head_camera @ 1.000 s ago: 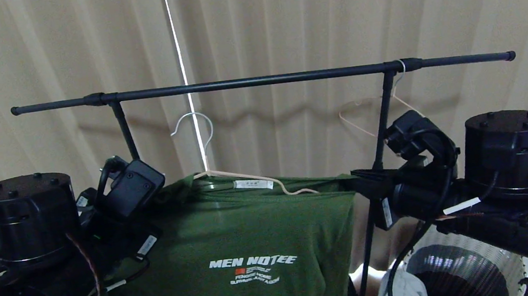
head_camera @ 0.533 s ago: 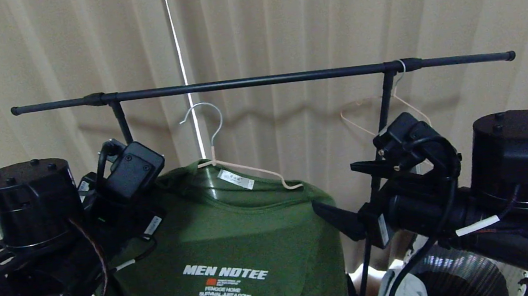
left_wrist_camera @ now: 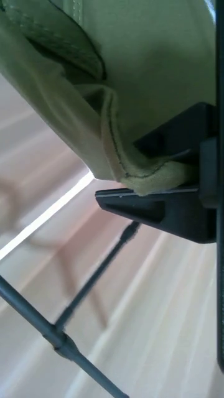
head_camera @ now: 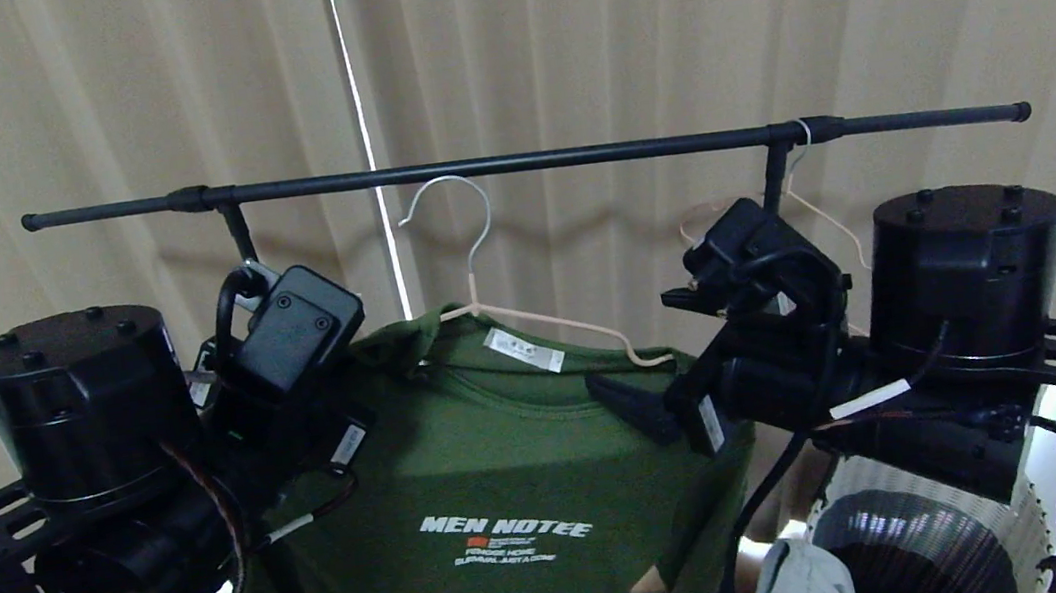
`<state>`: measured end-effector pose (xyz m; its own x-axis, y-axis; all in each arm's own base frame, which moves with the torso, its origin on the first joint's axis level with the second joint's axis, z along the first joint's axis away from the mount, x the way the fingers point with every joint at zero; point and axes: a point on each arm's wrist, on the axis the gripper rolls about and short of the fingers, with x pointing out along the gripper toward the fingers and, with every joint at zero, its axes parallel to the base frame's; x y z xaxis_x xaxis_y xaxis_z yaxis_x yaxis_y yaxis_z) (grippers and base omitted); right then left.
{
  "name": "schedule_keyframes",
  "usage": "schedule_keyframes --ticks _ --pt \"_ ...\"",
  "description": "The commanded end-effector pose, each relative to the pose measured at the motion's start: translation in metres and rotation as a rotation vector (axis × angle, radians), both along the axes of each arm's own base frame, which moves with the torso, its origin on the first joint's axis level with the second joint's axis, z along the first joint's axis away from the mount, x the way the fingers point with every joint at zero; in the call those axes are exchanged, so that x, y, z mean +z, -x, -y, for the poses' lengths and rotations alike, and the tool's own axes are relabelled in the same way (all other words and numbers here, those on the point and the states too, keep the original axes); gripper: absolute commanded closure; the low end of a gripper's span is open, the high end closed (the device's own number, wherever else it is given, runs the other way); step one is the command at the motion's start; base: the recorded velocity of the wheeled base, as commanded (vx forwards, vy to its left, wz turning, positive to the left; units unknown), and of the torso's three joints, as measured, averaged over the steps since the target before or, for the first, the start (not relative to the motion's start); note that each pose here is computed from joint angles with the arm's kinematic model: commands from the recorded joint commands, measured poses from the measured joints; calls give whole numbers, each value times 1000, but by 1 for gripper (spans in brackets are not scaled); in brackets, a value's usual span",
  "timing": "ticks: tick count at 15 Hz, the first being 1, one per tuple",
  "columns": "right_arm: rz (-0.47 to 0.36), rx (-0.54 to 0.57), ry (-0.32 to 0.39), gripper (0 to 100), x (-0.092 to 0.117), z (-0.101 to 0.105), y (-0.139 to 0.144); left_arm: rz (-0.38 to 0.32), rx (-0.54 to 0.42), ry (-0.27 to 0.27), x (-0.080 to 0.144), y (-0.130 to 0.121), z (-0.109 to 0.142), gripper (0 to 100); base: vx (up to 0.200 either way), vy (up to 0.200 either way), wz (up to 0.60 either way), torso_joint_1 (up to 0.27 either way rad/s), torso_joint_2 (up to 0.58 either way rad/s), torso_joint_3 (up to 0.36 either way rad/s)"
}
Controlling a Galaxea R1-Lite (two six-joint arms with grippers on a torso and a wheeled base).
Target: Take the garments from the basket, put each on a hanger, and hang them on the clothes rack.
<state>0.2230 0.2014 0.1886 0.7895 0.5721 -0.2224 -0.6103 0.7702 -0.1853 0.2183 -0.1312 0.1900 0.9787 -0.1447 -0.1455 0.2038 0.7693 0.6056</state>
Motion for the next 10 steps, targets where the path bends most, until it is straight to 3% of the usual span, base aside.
schedule_keyframes --ticks 1,3,9,10 --pt "22 -27 37 0 -3 -4 -21 -2 -17 0 -1 4 3 100 0 0 0 0 0 0" --pt "60 -52 56 0 1 -3 -37 0 -17 -1 0 6 2 100 0 0 0 0 0 0" --pt "56 -52 59 0 -2 -5 -39 5 -38 18 2 9 6 100 0 0 0 0 0 0" --pt "57 -51 58 100 -2 -5 -38 7 -43 20 3 10 7 100 0 0 0 0 0 0"
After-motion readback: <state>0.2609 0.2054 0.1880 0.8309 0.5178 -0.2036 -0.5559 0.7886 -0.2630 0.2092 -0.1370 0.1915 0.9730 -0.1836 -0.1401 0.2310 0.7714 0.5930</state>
